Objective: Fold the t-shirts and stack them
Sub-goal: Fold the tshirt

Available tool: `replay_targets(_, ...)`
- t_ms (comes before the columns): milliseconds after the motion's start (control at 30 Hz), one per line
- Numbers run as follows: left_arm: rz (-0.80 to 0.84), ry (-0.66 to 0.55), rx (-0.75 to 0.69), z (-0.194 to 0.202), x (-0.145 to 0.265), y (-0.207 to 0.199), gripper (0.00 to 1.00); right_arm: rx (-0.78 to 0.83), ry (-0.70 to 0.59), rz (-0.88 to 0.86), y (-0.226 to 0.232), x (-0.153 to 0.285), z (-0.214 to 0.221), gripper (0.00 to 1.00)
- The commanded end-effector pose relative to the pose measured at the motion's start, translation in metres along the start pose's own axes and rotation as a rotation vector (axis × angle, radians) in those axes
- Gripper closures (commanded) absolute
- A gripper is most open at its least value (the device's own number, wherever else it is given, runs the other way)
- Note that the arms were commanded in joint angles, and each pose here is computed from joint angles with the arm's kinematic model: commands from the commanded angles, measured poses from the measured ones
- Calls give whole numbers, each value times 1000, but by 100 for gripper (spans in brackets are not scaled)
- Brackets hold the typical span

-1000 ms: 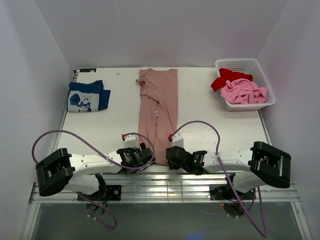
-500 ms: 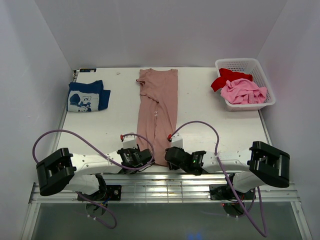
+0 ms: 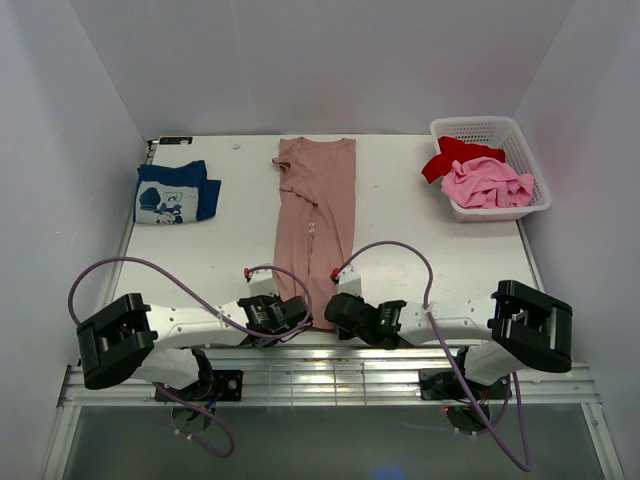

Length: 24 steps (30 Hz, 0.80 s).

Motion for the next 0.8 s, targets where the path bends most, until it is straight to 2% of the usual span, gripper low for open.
replay_targets(0, -128, 169, -129, 29, -8, 33, 100, 52, 105, 67, -11, -3, 21, 92)
replay_targets(200, -64, 88, -121, 9, 0, 9, 100, 56, 29, 146, -10, 8, -6, 92)
replay_targets(367, -24, -62, -96, -19, 6, -13, 100, 67, -35, 192, -14, 10, -36, 92)
replay_targets(500, -12, -153, -61, -44, 0, -31, 100, 64, -34, 239, -27, -3, -60, 92)
replay_targets(767, 7, -237, -18, -99, -29, -43, 100, 69, -38, 240, -45, -39, -106, 92)
Point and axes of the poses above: each gripper's point midway between its finger pads, its own x axis back along the fingers, its own y axis along the line the jaws close on, z = x × y, the point moved 8 cm from there along x, back along the fingers, and after that the axes turned 4 degrees about x, right-handed, at the moved point
